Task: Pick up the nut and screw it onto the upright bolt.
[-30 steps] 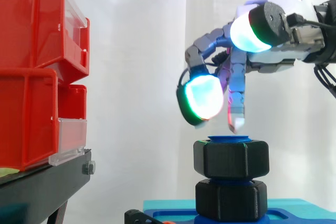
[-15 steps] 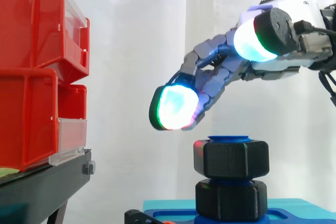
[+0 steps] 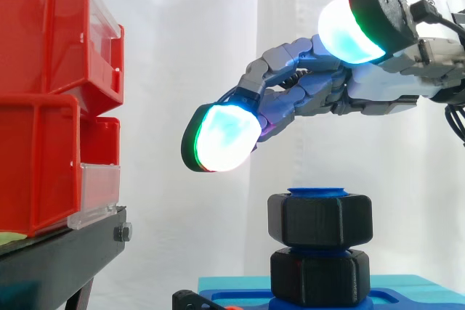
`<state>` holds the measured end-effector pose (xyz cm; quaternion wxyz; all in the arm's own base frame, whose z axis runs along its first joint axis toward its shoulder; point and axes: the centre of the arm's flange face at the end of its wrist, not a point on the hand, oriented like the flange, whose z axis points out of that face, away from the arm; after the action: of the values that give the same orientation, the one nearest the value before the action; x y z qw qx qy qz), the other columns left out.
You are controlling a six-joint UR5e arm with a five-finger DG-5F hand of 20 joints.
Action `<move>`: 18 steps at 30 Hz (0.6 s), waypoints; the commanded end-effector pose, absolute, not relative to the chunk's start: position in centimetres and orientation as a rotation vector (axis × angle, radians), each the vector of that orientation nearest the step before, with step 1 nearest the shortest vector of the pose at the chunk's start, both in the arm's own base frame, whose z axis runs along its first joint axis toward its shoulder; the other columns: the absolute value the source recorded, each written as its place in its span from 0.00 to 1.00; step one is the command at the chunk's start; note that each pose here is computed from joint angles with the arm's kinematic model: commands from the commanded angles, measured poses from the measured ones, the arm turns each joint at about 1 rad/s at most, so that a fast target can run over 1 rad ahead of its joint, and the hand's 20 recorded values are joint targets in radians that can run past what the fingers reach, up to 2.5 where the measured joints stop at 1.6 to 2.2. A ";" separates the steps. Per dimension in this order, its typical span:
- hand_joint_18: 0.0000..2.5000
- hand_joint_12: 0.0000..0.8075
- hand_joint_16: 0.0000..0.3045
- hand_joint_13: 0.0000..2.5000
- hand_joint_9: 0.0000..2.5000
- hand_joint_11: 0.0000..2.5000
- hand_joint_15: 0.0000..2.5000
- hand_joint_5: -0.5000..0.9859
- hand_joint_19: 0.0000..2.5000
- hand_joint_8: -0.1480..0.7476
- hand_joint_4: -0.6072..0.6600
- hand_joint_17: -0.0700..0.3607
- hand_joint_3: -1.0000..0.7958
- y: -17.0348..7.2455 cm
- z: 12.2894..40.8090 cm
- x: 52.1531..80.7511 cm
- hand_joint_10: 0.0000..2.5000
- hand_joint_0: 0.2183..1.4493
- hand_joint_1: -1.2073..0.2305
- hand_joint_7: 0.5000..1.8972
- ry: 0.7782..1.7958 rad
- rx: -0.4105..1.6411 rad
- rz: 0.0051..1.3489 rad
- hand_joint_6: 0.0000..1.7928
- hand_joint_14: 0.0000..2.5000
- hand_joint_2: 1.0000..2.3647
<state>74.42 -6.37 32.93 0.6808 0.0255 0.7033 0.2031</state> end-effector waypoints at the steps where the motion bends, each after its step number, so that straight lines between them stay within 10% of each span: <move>1: 0.00 0.41 0.14 0.03 0.15 0.00 0.00 0.22 0.00 0.40 0.58 0.39 0.28 -6.1 32.8 74.5 0.00 0.20 0.82 0.07 1.582 0.059 0.453 0.28 0.00 0.00; 18: 0.00 0.42 0.14 0.05 0.16 0.00 0.00 0.23 0.00 0.43 0.61 0.39 0.28 -5.5 30.9 74.1 0.00 0.20 0.82 0.14 1.577 0.085 0.470 0.28 0.00 0.00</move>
<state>74.15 -5.51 30.97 0.6795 0.0371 0.7021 0.2097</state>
